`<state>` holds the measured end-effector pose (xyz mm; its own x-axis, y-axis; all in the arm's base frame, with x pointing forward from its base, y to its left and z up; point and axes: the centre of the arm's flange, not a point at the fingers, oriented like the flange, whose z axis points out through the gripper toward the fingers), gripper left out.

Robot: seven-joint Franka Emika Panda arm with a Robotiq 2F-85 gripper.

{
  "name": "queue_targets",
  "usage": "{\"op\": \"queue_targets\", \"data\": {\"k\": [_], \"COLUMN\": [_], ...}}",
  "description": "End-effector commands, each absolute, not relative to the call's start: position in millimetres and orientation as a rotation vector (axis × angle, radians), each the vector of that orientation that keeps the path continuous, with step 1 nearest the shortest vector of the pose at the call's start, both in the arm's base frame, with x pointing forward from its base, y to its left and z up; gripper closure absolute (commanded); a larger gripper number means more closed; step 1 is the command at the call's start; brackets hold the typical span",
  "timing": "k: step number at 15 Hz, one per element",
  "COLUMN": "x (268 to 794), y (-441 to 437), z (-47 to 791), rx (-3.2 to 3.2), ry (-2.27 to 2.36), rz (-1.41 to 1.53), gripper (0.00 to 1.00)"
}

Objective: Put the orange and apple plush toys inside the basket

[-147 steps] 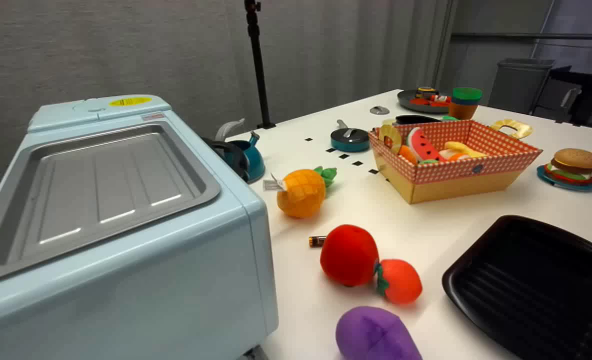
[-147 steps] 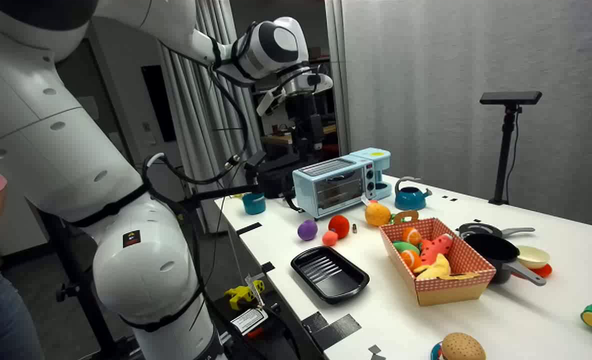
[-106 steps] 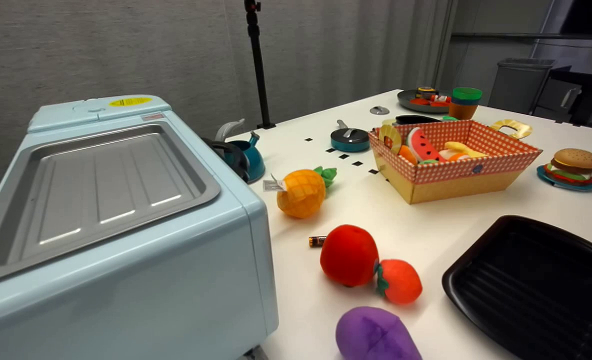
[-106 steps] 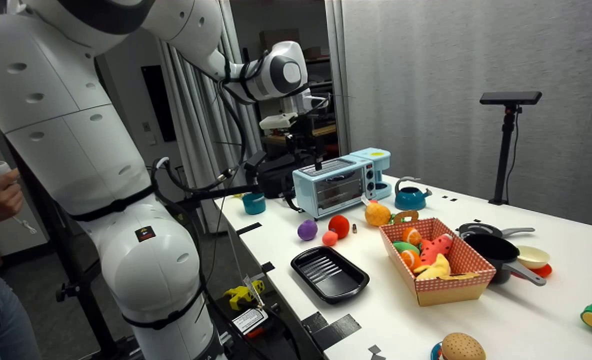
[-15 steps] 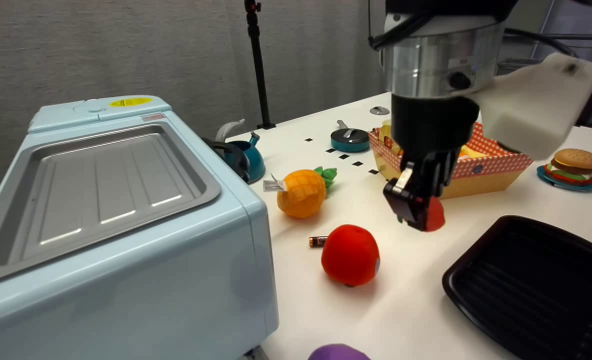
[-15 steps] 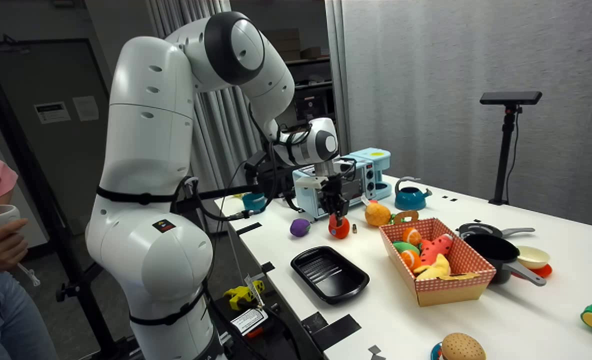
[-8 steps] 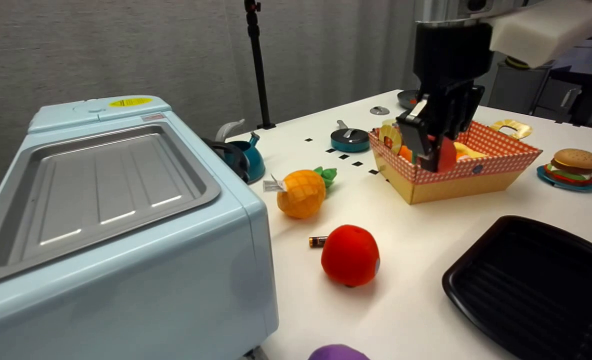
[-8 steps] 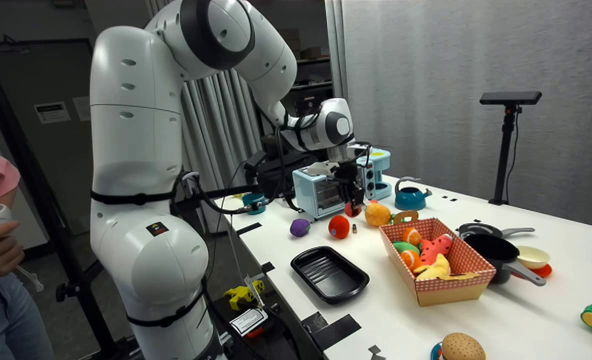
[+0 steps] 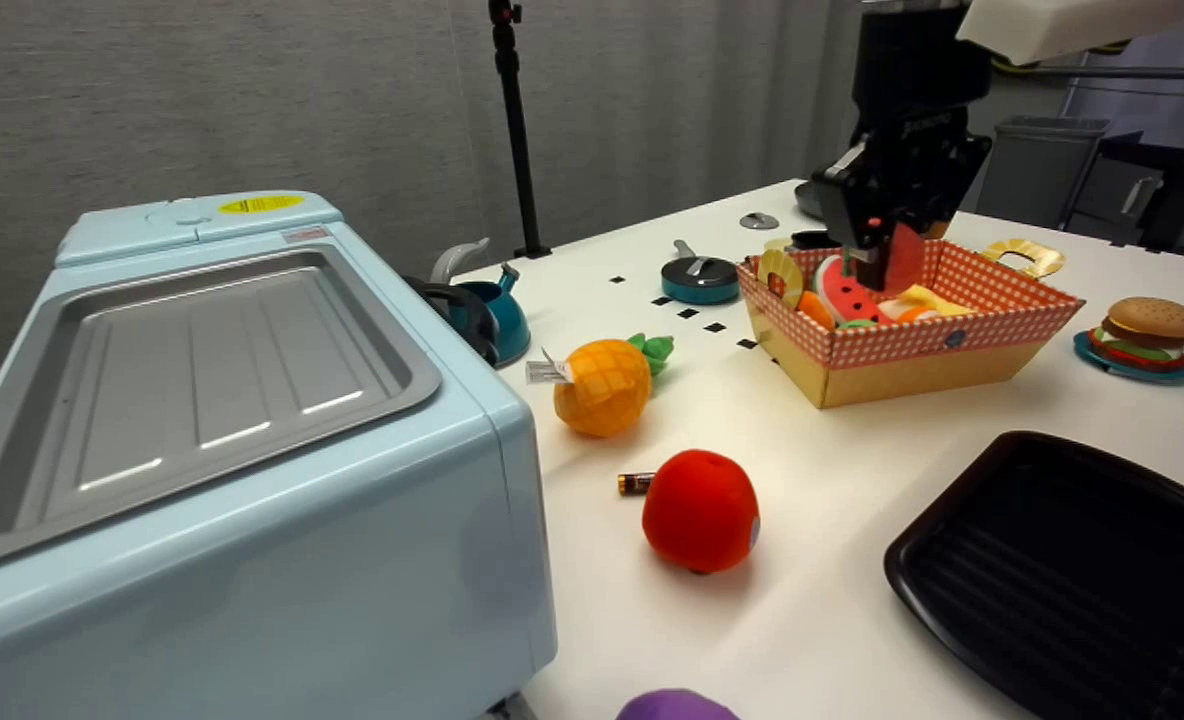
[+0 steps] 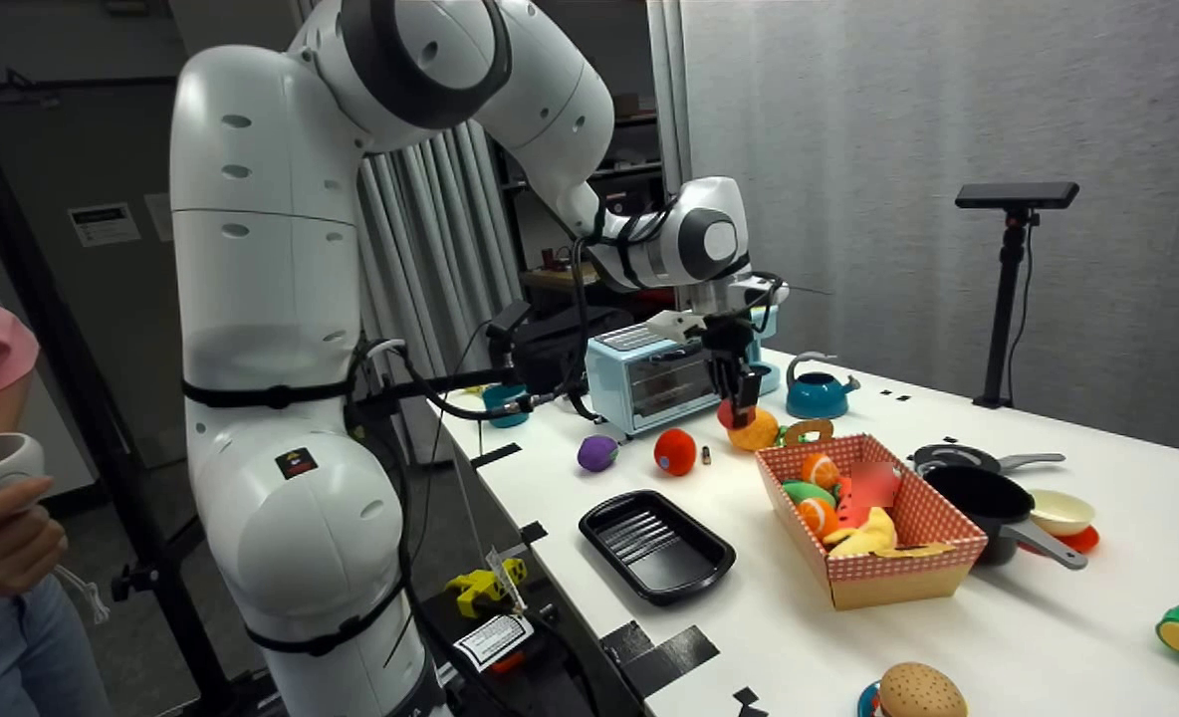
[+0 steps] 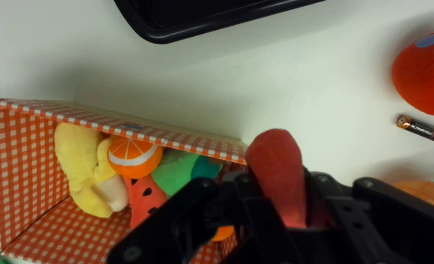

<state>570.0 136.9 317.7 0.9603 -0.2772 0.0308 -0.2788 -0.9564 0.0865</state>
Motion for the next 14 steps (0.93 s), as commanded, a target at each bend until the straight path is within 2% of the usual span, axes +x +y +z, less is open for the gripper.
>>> {"op": "queue_targets", "data": {"k": [1, 6, 7, 14], "x": [572.0, 573.1, 595.0, 621.8], "y": [128.2, 125.4, 94.4, 22.1], "z": [324.6, 324.1, 309.3, 293.6], "rx": [3.018, 2.945, 2.93, 2.754], "ry": [-0.575, -0.762, -0.829, -1.084], "rz": [0.023, 0.039, 0.058, 0.067], "gripper": [0.95, 0.95, 0.95, 0.95]}}
